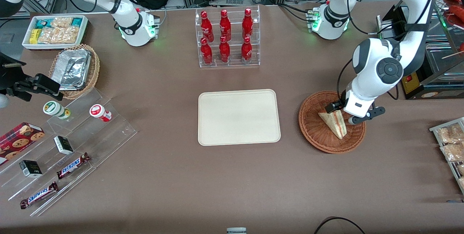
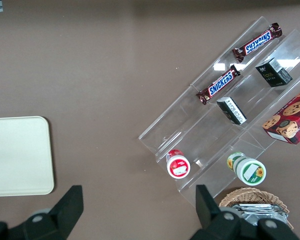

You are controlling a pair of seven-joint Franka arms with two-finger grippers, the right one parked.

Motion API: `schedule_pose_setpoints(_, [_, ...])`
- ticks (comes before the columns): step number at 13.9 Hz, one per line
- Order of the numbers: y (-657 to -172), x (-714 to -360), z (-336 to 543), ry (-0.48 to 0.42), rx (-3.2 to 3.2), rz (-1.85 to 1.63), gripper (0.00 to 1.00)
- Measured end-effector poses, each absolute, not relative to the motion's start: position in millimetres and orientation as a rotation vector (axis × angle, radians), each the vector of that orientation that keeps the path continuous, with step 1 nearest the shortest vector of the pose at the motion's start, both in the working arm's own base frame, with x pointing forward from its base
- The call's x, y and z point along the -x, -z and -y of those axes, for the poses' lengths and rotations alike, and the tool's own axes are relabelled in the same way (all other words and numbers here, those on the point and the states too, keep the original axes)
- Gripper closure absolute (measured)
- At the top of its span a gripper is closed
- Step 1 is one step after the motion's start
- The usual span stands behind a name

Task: Place sandwich from basket to tray
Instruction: 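Close the left gripper on the wrapped sandwich in the basket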

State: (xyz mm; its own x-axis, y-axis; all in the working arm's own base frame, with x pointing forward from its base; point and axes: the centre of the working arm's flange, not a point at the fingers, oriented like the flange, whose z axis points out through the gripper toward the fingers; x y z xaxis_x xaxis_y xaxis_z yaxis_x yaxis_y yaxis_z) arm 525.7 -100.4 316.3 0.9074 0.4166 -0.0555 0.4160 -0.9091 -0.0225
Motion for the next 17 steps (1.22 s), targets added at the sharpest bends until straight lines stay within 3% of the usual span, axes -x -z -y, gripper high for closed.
schedule_pose_setpoints(5, [-311, -528, 101, -0.056, 2.977, 0.994, 0.0])
schedule_pose_setpoints(13, [-268, -534, 98, -0.051, 2.968, 1.068, 0.0])
schedule_pose_setpoints(15, [-260, -534, 97, -0.065, 2.964, 1.071, 0.04])
schedule_pose_setpoints(17, [-258, -534, 96, -0.068, 2.962, 1.072, 0.26])
